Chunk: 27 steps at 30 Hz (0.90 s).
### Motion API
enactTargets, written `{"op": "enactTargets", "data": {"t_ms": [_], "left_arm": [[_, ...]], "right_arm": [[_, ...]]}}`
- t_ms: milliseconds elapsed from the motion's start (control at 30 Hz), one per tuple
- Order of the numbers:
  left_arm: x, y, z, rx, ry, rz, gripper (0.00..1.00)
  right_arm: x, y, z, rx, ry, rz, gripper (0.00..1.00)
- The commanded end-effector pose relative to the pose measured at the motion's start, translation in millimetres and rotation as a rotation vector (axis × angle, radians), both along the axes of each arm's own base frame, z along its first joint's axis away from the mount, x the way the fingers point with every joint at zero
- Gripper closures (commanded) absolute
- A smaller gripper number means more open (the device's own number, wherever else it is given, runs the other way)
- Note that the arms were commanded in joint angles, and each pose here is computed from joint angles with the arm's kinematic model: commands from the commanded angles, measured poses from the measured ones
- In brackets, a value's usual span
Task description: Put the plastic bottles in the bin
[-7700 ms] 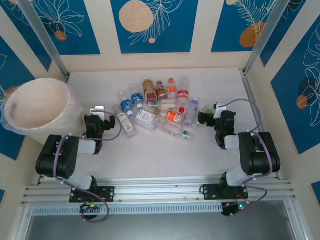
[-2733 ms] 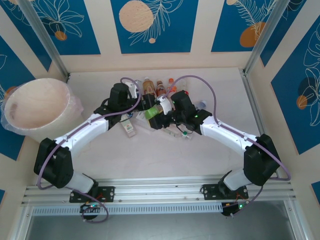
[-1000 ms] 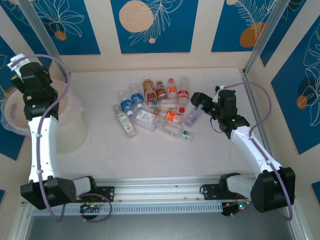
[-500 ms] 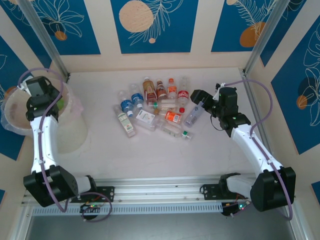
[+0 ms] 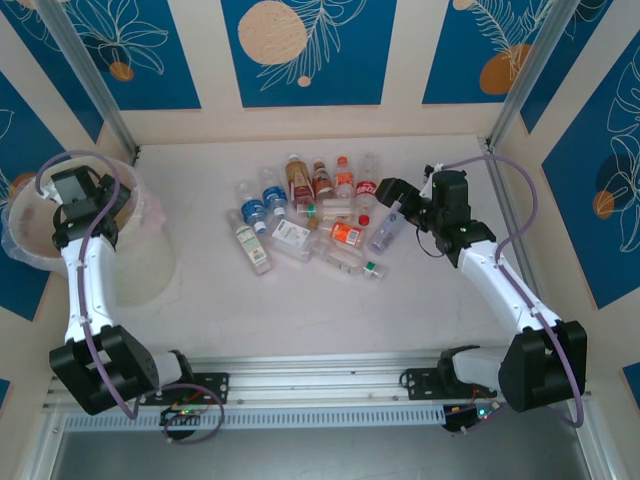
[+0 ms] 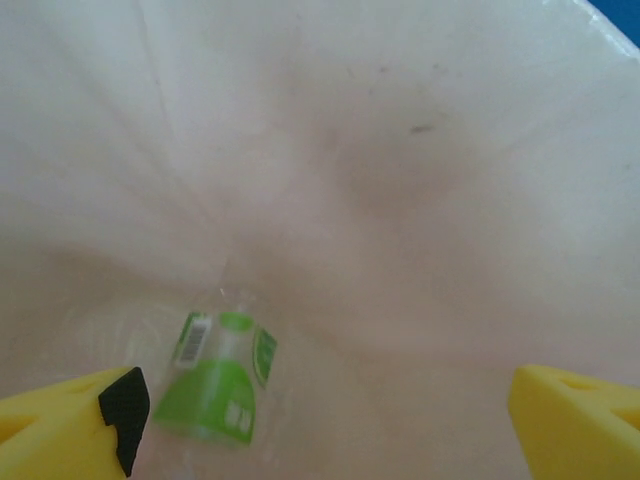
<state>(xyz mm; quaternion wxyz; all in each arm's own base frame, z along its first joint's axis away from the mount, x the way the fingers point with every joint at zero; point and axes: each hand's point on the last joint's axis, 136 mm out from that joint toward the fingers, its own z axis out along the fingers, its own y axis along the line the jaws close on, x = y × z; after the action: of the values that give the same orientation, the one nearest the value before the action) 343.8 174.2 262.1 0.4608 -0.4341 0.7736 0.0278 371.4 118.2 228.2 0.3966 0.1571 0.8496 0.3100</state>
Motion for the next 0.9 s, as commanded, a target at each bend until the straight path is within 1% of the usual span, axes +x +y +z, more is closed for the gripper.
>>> {"op": "enactTargets", "data": {"t_ms": [0,133,200,267,333,400,467,567,633,667,733,800,867], "left_arm": [[1.0,-7.0,34.6,0.008,-0.100,-0.043,0.05],[3.7,-23.7,62.0,0.006,-0.194,-0.106,0.03],[2.2,-31.7,71.6,0.026,-0.215,-0.122,0.00],[3.1,-42.0,80.8,0.040,-0.244,-0.150,0.00],[8.7,-57.8,90.2,0.028,-0.303,-0.209,0.00],[13.9,-72.4,96.9,-0.008,-0.361,-0.269,0.00],[15.9,-83.4,101.7,-0.016,-0.382,-0.304,0.00],[9.4,-93.8,111.4,-0.012,-0.414,-0.316,0.00],[1.0,-108.1,125.6,-0.025,-0.498,-0.358,0.00],[-2.3,-115.7,132.8,-0.032,-0.544,-0.389,0.00],[-12.6,-138.8,152.9,-0.055,-0.644,-0.498,0.00],[-18.1,-163.3,165.3,-0.084,-0.700,-0.620,0.00],[-20.6,-190.9,169.7,-0.132,-0.719,-0.752,0.00]], "right_arm": [[-0.6,-2.2,4.1,-0.014,0.016,-0.016,0.00],[-5.1,-24.2,-25.6,-0.096,0.129,-0.093,0.00],[-9.1,-28.0,-39.2,-0.123,0.177,-0.091,0.00],[-12.7,-30.8,-52.7,-0.148,0.221,-0.092,0.00],[-15.2,-36.4,-67.4,-0.165,0.278,-0.120,0.00],[-16.9,-36.1,-77.1,-0.166,0.321,-0.122,0.00],[-18.3,-31.1,-85.6,-0.156,0.356,-0.102,0.00],[-19.2,-24.2,-100.6,-0.122,0.412,-0.105,0.02],[-19.6,-16.3,-113.5,-0.117,0.451,-0.097,0.02],[-19.9,-12.7,-119.3,-0.119,0.474,-0.091,0.02],[-20.4,-10.0,-130.2,-0.150,0.522,-0.115,0.02],[-16.8,-8.7,-135.8,-0.182,0.523,-0.139,0.03],[-11.2,-4.7,-141.2,-0.196,0.518,-0.140,0.09]]}}
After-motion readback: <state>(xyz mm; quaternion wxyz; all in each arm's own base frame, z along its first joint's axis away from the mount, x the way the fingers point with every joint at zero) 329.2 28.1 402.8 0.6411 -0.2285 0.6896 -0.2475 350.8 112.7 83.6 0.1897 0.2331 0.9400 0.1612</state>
